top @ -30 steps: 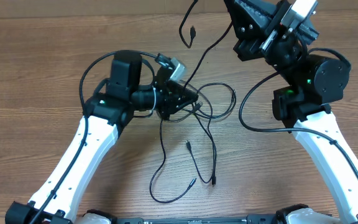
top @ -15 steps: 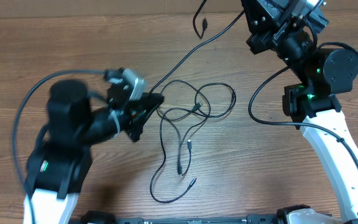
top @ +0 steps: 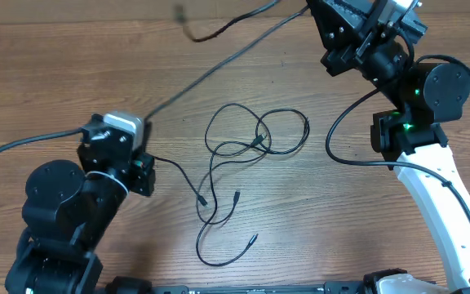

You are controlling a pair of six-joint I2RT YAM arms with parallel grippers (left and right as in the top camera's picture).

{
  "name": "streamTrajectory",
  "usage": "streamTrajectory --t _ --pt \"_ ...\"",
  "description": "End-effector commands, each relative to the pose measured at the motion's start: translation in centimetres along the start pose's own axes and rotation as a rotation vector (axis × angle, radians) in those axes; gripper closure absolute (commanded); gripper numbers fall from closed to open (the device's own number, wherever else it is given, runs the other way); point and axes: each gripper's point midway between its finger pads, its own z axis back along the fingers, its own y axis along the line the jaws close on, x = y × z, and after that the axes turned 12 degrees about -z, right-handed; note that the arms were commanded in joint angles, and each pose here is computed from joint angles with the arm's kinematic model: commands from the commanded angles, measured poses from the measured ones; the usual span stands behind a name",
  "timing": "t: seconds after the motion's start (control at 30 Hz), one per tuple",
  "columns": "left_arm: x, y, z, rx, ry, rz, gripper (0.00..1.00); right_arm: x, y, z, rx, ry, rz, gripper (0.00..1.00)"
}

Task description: Untangle cables

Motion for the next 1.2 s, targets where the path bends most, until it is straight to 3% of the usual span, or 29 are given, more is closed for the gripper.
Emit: streamTrajectory --t 0.0,0.27,0.67,0.97,1.17 --pt "-1.1 5.5 1.1 0.317 0.083 -0.015 0.96 2.1 -1.3 0.1 -0.072 -0.063 0.027 0.96" --pt "-1.0 8.6 2.3 0.51 0.098 -0.007 0.96 1.4 -3.0 0.7 -0.124 -0.025 0.003 0.96" --pt "1.8 8.5 2.0 0.488 -0.011 -0.05 0.96 -0.6 -4.1 0.9 -0.168 0.047 -0.059 0.96" --pt "8.5 10.1 4.2 0.576 -0.291 -0.076 0.96 -5.1 -6.2 2.0 -0.268 0.207 -0.172 0.96" --pt "9.3 7.8 3.1 0.437 -0.334 -0.114 0.96 -7.1 -6.0 2.5 -0.262 0.289 -0.211 0.96"
